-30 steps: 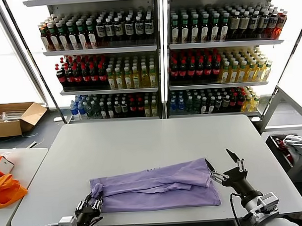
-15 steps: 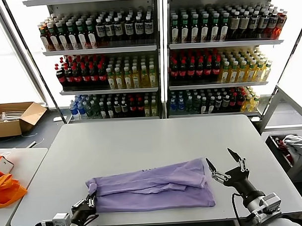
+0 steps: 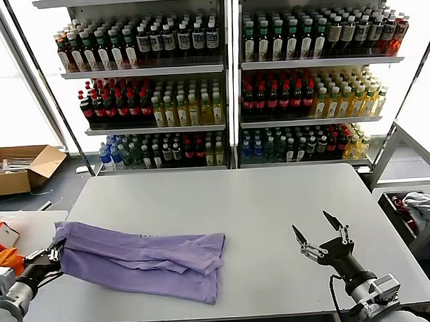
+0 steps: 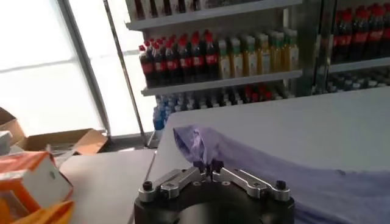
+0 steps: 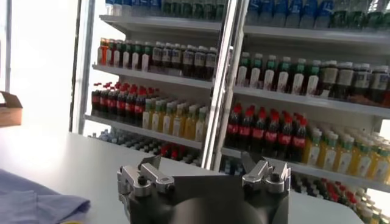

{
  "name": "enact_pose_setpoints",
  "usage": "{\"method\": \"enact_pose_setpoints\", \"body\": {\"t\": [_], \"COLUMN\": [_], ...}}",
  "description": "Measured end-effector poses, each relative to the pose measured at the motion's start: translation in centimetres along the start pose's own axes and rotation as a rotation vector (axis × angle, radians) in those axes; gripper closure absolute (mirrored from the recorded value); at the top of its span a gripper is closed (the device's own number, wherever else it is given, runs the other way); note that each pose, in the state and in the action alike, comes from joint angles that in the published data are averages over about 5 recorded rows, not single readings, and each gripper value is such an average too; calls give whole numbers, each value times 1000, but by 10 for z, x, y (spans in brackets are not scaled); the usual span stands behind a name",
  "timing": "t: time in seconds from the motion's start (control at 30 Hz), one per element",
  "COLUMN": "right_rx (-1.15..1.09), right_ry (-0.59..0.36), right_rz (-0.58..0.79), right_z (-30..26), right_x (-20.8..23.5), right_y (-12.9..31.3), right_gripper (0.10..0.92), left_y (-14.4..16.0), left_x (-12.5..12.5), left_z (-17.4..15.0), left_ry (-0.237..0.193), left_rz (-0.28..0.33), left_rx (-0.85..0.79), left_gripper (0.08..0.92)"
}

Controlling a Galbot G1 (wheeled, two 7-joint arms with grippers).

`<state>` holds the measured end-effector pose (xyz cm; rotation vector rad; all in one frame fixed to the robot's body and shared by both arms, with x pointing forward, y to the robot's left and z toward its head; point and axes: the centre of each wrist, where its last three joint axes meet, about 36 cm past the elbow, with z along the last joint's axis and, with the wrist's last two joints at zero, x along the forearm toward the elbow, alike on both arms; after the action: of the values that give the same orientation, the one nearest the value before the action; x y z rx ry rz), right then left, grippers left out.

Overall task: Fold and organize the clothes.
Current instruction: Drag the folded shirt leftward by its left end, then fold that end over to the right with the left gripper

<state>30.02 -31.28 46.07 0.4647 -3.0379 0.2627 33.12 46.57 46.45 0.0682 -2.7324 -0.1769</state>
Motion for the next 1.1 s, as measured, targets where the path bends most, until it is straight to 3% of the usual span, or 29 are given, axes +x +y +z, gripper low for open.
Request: {"method": "enact_pose_setpoints", "body": {"t": [0.2,0.3,0.43,0.8,1.1], "right_rx": [-16,-25,-33,-62,-75], "right_ry": [11,16,20,35,46], "right_rz": [0,-1,0,22,35], "right_z": [2,3,5,11,17], "right_x": [1,2,2,7,9], "right_y": [2,5,9,16,18], "right_gripper": [200,200,200,200,200], "left_y": [-4,-27,-70,-163,-198], "left_x": [7,12,15,6,-4], "left_z": [-21,-30,-31,-3,8], "left_ry": [-61,-98,-114,-66,-23], "left_rz": [31,80,180,394,466], "left_rx": [13,25,39,47,80], "left_gripper": [898,898,898,898,898]}}
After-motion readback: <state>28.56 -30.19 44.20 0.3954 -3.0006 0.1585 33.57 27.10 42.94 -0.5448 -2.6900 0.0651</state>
